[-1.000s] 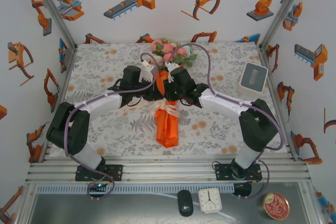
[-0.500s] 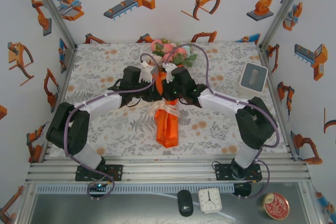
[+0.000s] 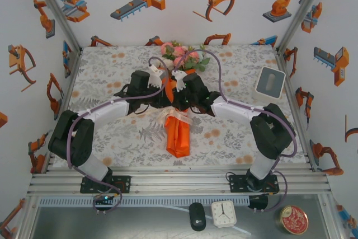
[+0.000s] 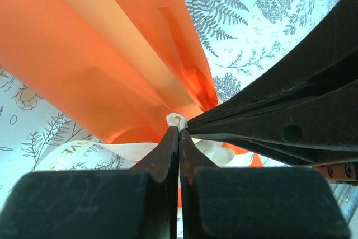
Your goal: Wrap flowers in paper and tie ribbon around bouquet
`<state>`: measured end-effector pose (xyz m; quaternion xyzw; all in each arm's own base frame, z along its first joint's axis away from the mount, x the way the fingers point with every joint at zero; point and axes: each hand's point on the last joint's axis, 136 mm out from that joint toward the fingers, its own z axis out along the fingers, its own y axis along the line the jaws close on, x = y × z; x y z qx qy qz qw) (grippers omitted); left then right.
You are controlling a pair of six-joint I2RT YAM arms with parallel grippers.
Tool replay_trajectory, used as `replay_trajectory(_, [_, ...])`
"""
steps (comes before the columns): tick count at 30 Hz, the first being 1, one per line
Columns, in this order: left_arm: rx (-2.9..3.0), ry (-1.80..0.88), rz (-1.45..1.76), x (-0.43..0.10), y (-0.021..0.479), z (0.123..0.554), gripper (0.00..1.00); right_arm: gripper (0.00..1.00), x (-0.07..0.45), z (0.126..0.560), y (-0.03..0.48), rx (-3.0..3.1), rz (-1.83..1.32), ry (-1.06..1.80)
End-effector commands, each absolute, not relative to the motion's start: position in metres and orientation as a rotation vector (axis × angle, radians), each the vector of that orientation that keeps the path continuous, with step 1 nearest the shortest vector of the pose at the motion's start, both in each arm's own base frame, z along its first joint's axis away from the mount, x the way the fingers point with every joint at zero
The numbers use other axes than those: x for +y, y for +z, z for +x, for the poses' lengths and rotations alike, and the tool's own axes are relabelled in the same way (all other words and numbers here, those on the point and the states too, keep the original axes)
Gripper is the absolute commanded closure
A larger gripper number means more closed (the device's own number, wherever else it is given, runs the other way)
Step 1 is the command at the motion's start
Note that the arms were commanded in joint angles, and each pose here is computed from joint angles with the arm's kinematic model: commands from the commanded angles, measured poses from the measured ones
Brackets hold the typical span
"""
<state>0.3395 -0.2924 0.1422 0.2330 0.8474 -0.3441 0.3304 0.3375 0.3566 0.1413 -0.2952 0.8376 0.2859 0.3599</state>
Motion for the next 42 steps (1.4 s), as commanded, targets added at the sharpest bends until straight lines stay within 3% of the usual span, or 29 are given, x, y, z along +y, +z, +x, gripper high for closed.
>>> replay_trajectory(1, [2.133, -0.942, 0.633, -0.300, 0.168, 0.339, 0.93, 1.00, 0.366, 0.344, 0.157, 2.101, -0.733, 0.778])
replay_trajectory(4, [2.154, -0.919, 0.617, -0.297, 0.165, 0.341, 0.91, 1.00, 0.358, 0.349, 0.161, 2.092, -0.704, 0.722])
replay_trajectory(8, [2.160, -0.881, 0.590, -0.291, 0.167, 0.342, 0.73, 1.00, 0.336, 0.356, 0.170, 2.062, -0.627, 0.613])
replay_trajectory(15, [2.177, -0.827, 0.519, -0.279, 0.172, 0.343, 0.59, 1.00, 0.321, 0.359, 0.174, 2.046, -0.575, 0.556])
replay_trajectory(20, [2.278, -0.795, 0.516, -0.276, 0.150, 0.341, 0.59, 0.99, 0.330, 0.348, 0.182, 2.015, -0.629, 0.643])
replay_trajectory(23, [2.261, -0.815, 0.496, -0.276, 0.153, 0.340, 0.59, 0.66, 0.343, 0.334, 0.183, 2.032, -0.710, 0.746])
replay_trajectory(25, [2.230, -0.821, 0.457, -0.273, 0.162, 0.342, 0.59, 0.60, 0.346, 0.330, 0.179, 2.059, -0.739, 0.765])
replay_trajectory(34, [2.188, -0.969, 0.159, -0.246, 0.180, 0.356, 0.61, 0.57, 0.355, 0.342, 0.163, 2.146, -0.732, 0.743])
replay_trajectory(42, [2.198, -1.035, 0.130, -0.247, 0.176, 0.354, 0.63, 0.55, 0.365, 0.354, 0.151, 2.165, -0.732, 0.742])
